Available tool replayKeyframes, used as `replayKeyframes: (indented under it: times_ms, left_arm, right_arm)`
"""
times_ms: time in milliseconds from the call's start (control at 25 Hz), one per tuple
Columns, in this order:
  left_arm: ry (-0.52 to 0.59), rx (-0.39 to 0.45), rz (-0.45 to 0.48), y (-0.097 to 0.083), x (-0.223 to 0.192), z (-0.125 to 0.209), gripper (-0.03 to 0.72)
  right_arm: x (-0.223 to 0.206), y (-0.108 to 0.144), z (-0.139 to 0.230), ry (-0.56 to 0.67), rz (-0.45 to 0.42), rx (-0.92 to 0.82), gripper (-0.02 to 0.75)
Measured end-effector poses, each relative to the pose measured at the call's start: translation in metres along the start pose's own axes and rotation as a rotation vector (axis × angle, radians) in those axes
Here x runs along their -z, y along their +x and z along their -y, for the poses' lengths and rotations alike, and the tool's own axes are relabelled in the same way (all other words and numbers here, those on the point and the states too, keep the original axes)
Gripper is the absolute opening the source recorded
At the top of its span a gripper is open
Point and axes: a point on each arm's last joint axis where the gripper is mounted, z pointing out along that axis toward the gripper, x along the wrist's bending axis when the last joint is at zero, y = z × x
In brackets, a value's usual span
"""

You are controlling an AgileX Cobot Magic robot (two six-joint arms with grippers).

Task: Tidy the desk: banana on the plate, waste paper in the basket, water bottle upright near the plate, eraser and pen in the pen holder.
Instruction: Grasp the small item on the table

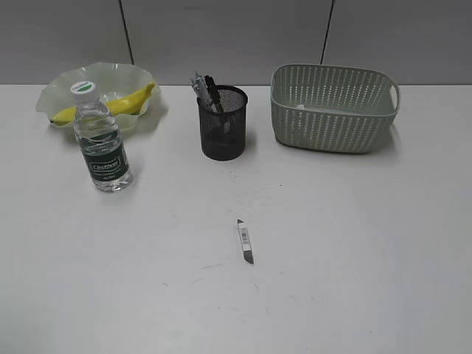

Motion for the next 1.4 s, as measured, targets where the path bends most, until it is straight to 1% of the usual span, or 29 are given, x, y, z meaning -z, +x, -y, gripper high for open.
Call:
replayKeyframes:
  times_ms: [200,280,360,480,560,720,840,920,1040,1160,1240,1320,1400]
  left_arm:
    - [0.147,-0.012,-0.009,-0.007,-0.025,-0.013,0.230]
    - [0.158,-0.006,0.010,-0.012,-0.035,-0.024,0.230]
    - [0.124,0.012,0.048,-0.018,-0.047,-0.038,0.230]
    - [0.039,0.061,0.115,-0.030,-0.072,-0.060,0.230]
    - [0.049,0.140,0.164,-0.039,-0.095,-0.069,0.230]
    - [0.179,0.313,0.197,-0.055,-0.150,-0.081,0.233]
    - [0.270,0.393,0.197,-0.066,-0.188,-0.096,0.237]
    - [0.327,0.417,0.206,-0.077,-0.213,-0.106,0.237]
    - [0.423,0.417,0.224,-0.101,-0.251,-0.119,0.241]
    - [0.537,0.469,0.222,-0.125,-0.285,-0.128,0.260]
    - [0.603,0.482,0.215,-0.140,-0.306,-0.130,0.279]
    - [0.676,0.481,0.186,-0.153,-0.326,-0.131,0.293]
    - [0.745,0.450,0.132,-0.161,-0.342,-0.129,0.315]
  right_arm:
    - [0.039,-0.003,0.038,-0.302,-0.011,-0.018,0.265]
    - [0.050,-0.005,0.054,-0.394,-0.010,-0.023,0.265]
    - [0.057,-0.006,0.067,-0.471,-0.009,-0.028,0.265]
    - [0.058,-0.006,0.072,-0.477,-0.007,-0.028,0.265]
    - [0.057,-0.006,0.072,-0.475,-0.009,-0.029,0.265]
    - [0.056,-0.006,0.072,-0.472,-0.010,-0.027,0.265]
    - [0.056,-0.006,0.072,-0.473,-0.010,-0.028,0.265]
    - [0.056,-0.006,0.072,-0.474,-0.009,-0.027,0.265]
    - [0.056,-0.006,0.072,-0.474,-0.009,-0.027,0.265]
    - [0.056,-0.006,0.072,-0.474,-0.009,-0.027,0.265]
    - [0.056,-0.006,0.072,-0.474,-0.009,-0.027,0.265]
    - [0.056,-0.006,0.072,-0.474,-0.009,-0.027,0.265]
    - [0.056,-0.006,0.072,-0.474,-0.009,-0.027,0.265]
